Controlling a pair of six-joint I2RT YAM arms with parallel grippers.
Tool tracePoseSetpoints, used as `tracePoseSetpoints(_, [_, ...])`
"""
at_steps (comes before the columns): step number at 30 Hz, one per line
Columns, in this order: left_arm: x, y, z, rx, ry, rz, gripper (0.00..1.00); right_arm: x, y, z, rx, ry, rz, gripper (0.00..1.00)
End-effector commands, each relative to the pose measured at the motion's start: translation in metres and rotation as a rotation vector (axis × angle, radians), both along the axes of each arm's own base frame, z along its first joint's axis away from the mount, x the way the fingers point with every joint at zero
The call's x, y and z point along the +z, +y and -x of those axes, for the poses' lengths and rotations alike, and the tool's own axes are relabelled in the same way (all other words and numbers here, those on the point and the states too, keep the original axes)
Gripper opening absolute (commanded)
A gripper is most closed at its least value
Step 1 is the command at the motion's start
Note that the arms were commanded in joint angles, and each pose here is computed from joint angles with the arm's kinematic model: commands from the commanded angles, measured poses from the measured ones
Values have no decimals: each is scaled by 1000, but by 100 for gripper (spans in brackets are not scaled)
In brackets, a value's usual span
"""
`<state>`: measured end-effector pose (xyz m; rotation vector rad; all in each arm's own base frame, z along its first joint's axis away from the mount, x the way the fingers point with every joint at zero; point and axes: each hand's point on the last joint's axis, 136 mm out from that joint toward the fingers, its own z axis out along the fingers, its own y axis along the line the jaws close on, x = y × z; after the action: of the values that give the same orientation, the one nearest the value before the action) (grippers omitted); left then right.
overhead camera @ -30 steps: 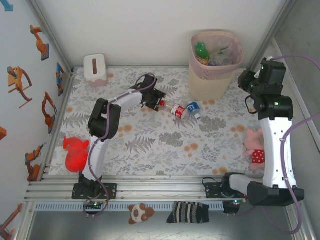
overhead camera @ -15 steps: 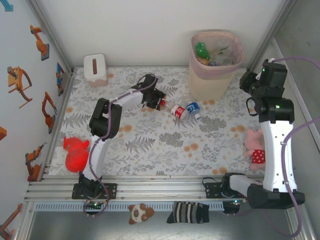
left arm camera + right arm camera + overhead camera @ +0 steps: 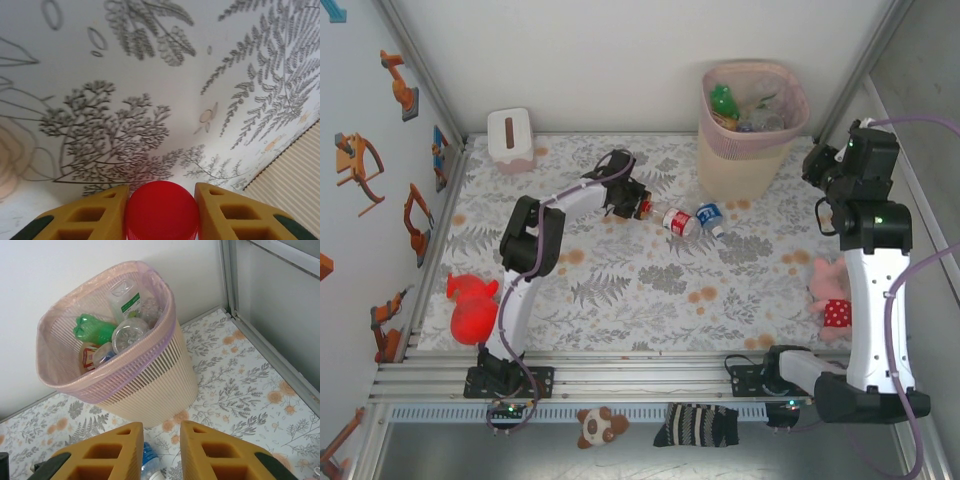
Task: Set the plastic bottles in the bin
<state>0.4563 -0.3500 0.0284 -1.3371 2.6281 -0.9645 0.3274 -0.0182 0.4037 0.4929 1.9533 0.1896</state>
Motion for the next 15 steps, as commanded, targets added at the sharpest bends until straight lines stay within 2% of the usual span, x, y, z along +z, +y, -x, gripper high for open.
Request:
tracePoseSetpoints(1, [30, 5, 0, -12, -70, -4, 34, 11, 5, 9, 34, -33, 19, 26])
tracePoseSetpoints(8, [70, 18, 11, -65, -215, -6, 32, 17, 28, 13, 180, -77, 30, 32])
tracePoseSetpoints(15, [138, 24, 20, -234, -482, -41, 28, 19, 65, 19, 409, -130, 10, 35])
